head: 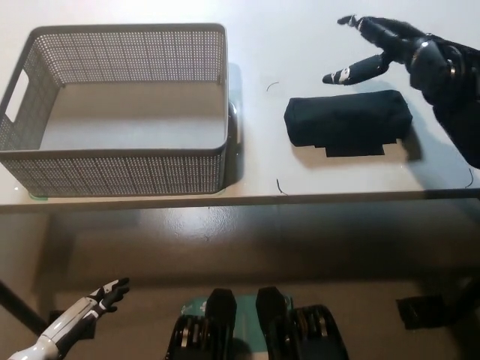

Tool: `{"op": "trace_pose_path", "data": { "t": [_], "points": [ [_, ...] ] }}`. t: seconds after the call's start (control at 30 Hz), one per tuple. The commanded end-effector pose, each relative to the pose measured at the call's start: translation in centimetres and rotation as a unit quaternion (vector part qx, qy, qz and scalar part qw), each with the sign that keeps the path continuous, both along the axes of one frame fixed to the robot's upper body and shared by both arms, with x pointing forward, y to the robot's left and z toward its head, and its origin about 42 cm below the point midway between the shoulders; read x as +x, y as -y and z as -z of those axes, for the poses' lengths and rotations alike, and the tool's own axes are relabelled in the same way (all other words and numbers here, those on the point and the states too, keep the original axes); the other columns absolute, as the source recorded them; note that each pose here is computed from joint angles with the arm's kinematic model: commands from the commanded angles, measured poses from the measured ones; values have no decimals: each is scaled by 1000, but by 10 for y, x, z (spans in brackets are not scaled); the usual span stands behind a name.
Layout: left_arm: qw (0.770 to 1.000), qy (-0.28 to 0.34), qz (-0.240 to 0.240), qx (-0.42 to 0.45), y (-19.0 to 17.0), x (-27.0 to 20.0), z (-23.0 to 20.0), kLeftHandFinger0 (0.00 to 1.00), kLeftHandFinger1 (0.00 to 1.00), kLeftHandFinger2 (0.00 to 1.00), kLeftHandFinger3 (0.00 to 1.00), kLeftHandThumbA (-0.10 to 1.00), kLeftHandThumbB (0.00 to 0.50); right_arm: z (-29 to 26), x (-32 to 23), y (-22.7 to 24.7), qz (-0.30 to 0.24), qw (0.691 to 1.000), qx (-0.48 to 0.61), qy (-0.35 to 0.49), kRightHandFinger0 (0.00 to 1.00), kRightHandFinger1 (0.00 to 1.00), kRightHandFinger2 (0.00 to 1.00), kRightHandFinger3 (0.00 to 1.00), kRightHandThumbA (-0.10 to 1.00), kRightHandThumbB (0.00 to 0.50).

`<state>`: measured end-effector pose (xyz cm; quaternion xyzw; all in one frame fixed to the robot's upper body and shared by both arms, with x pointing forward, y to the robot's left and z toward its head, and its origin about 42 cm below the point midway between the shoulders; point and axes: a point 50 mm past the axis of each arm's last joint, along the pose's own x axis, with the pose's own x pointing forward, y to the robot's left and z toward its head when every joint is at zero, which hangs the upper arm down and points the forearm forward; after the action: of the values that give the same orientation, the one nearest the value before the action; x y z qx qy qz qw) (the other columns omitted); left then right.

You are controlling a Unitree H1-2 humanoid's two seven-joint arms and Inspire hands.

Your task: Use the right hand to pick up the pencil case on the right hand side and put it into a grey container on the left side

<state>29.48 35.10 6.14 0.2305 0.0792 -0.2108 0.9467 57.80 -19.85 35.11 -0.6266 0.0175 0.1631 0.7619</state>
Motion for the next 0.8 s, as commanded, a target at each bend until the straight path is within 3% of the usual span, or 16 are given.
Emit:
{"op": "trace_pose_path", "data": {
  "t": [0.0, 0.3, 0.77],
  "points": [
    [999, 34, 23, 10, -7, 1, -16, 1000, 1000, 1000, 1000, 1000, 269, -74, 15, -27, -34, 992, -79, 87, 1000, 1000, 1000, 1000, 841, 500],
    [999, 38, 31, 17, -7, 1, -18, 1000, 1000, 1000, 1000, 1000, 279, -49, 22, -45, -42, 991, -111, 56, 1000, 1000, 1000, 1000, 722, 500],
    [998, 44, 41, 23, -7, 9, -23, 1000, 1000, 1000, 1000, 1000, 291, -22, 22, -51, -48, 988, -148, 20, 1000, 1000, 1000, 1000, 739, 500]
  ]
}}
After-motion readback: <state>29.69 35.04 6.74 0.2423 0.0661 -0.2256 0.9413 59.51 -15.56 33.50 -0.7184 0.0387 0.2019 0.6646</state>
